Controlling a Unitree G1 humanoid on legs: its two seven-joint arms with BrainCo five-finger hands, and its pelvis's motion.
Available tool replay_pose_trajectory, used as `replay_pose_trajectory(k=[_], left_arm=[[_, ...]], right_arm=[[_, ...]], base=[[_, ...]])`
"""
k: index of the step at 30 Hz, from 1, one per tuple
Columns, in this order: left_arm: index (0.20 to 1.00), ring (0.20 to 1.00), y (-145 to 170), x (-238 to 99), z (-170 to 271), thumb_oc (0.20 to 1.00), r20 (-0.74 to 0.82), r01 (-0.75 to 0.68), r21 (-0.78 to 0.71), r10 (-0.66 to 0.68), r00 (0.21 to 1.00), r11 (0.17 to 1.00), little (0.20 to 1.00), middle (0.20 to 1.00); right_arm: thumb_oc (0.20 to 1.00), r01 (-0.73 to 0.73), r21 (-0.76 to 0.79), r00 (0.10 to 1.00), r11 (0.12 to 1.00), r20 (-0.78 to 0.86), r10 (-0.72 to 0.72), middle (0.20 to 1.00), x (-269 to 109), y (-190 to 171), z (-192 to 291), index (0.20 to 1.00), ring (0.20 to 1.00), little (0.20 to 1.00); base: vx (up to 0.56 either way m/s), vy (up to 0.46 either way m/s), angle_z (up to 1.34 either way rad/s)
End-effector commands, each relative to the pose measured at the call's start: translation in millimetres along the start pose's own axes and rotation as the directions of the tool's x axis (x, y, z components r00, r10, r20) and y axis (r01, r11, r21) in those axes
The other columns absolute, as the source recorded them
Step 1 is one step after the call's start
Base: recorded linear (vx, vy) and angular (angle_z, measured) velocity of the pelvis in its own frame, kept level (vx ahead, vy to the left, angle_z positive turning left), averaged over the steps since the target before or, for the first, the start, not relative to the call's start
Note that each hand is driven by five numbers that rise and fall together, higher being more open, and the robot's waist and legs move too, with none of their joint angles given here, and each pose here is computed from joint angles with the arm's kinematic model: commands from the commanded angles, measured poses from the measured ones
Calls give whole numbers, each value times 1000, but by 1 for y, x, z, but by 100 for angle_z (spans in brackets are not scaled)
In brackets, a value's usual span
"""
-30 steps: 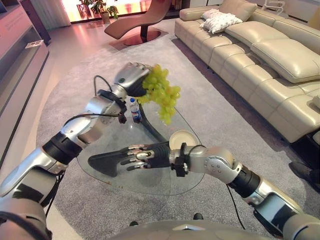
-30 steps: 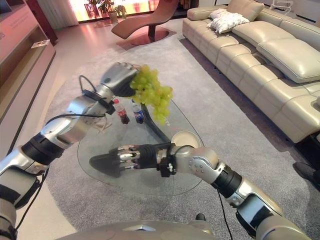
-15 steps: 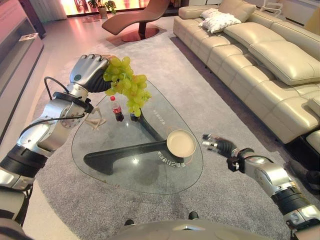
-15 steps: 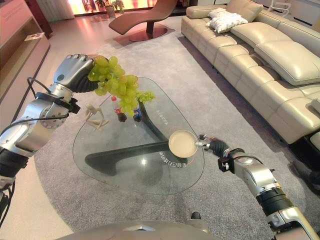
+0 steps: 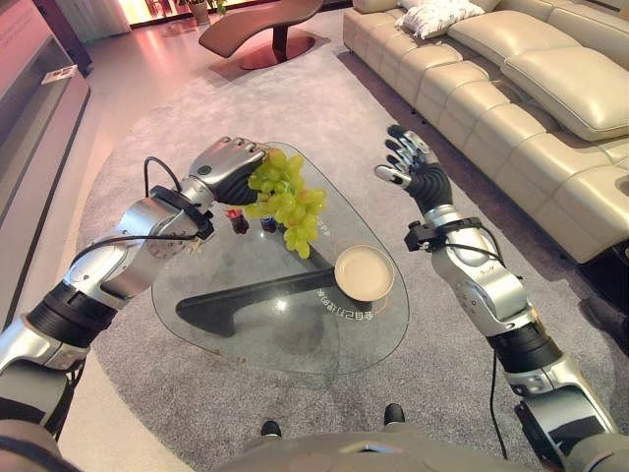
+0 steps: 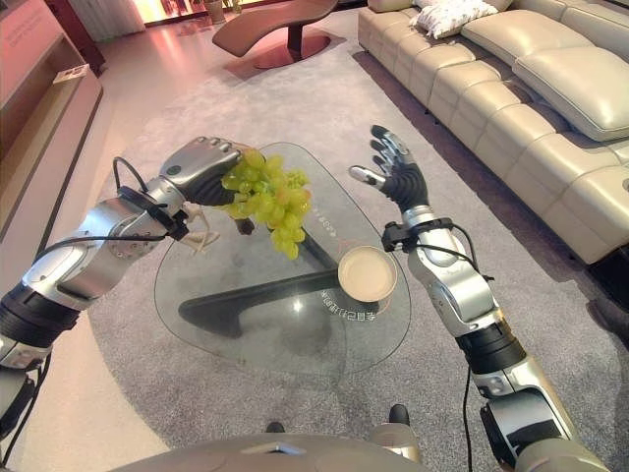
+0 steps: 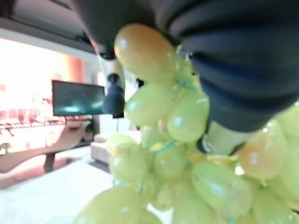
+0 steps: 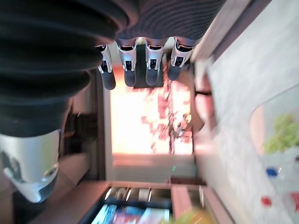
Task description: Pick up fruits into the plate
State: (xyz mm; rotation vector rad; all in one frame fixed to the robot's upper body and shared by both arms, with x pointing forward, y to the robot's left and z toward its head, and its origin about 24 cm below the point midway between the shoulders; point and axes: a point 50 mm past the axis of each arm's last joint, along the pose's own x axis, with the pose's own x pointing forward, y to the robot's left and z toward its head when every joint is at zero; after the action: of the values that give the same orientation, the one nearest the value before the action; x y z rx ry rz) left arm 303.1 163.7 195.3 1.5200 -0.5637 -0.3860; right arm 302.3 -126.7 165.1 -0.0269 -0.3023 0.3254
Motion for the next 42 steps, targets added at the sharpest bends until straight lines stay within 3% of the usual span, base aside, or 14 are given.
replay_pose_trajectory(k=[1, 8, 13, 19, 30, 33, 36, 42], left_arm=[[200, 200, 53, 19, 17, 200, 115, -142, 75, 133, 984, 987, 200, 200], [200, 200, 48, 31, 29, 200, 164, -117, 112, 98, 982, 987, 200, 200], [200, 200, 48, 35, 29, 200, 166, -194, 145, 169, 971, 970, 200, 200], [200, 200, 56, 30, 22, 200, 154, -359, 224, 331, 931, 906, 200, 200], [200, 200, 60, 19, 15, 200, 156, -421, 315, 391, 907, 851, 200, 200], [200, 200, 59, 17, 15, 200, 160, -419, 282, 389, 907, 863, 200, 200], [200, 200, 54, 13, 11, 200, 151, -424, 265, 398, 905, 866, 200, 200], [200, 200, 58, 12, 10, 200, 136, -444, 244, 423, 896, 862, 200, 200]], right_arm=[[1000, -169, 40, 974, 985, 161, 161, 1000, 12, 27, 41, 1000, 1000, 1000], [1000, -408, 219, 911, 886, 39, 410, 1000, 12, 70, 27, 1000, 1000, 1000], [1000, -492, 356, 841, 794, -39, 539, 1000, 4, 95, 12, 1000, 1000, 1000], [1000, -488, 497, 789, 717, -99, 606, 1000, -7, 110, -3, 1000, 1000, 1000], [1000, -448, 542, 783, 711, -146, 605, 1000, -16, 108, -14, 1000, 1000, 1000], [1000, -439, 459, 844, 772, -83, 530, 1000, -9, 98, -6, 1000, 1000, 1000], [1000, -301, 348, 953, 888, 133, 271, 1000, 5, 66, 26, 1000, 1000, 1000], [1000, -109, 359, 936, 927, 351, -26, 1000, 10, 36, 64, 1000, 1000, 1000]], base=[[0, 0, 0], [0, 0, 0], [0, 0, 0], [0, 0, 0], [0, 0, 0], [0, 0, 0], [38, 26, 2], [0, 0, 0]])
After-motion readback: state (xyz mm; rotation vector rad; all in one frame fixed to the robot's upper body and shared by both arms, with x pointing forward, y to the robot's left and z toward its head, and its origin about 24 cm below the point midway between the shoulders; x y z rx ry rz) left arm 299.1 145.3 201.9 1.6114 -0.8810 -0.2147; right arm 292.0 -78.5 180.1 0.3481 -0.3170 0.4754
